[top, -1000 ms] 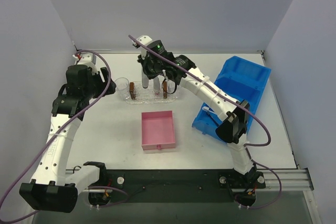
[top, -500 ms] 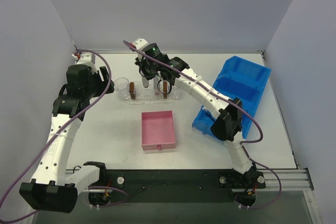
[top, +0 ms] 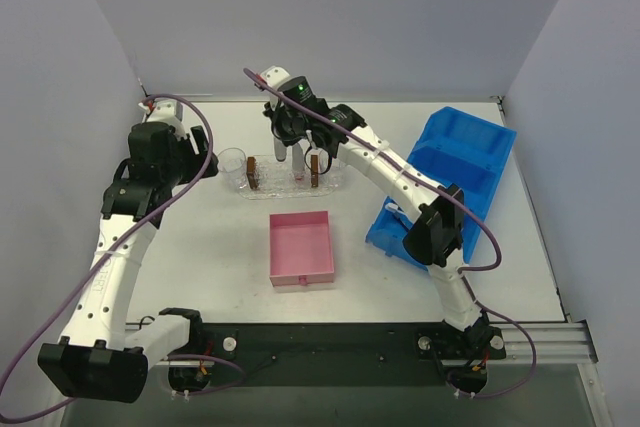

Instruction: Prepare toiletry sets of a toothbrush and toothpaste on the tray

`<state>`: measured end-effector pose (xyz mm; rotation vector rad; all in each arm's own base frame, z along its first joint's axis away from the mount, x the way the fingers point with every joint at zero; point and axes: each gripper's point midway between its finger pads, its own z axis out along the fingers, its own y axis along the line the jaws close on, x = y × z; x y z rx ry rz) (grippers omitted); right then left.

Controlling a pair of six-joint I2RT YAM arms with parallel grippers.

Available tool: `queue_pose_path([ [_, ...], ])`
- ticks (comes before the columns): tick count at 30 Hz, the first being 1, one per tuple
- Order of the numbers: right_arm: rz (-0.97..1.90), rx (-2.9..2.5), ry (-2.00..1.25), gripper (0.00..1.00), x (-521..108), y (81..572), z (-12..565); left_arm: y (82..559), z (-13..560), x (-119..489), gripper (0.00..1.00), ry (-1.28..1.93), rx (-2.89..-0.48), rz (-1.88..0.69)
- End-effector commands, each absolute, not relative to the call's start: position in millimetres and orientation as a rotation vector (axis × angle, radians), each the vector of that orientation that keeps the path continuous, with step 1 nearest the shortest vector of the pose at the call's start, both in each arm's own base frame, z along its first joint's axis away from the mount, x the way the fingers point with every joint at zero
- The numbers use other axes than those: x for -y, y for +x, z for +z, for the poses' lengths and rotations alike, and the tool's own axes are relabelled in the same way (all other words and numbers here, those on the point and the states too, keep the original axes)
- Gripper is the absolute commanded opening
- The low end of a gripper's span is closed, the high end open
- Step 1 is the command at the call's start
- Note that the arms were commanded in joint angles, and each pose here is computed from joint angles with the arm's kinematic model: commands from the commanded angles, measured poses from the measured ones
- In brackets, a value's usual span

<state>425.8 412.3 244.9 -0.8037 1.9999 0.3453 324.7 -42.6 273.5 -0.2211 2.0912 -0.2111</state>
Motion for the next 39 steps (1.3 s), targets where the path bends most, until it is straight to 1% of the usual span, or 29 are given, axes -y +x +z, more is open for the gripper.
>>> queue_pose_path([
  [1, 0.392, -1.947, -0.758, 0.00, -420.3, 439.1, 258.4, 332.9, 289.8, 43.9, 0.76, -0.202, -2.032, -0.215],
  [29, 0.384, -2.007, -0.786, 0.00, -416.1, 434.9, 232.2, 335.0, 283.2, 45.3, 0.76, -0.208, -2.051, -0.223],
  [39, 0.389, -1.984, -0.779, 0.00, -417.7, 430.8, 245.4, 333.8, 281.9, 46.0, 0.76, -0.207, -2.052, -0.226],
])
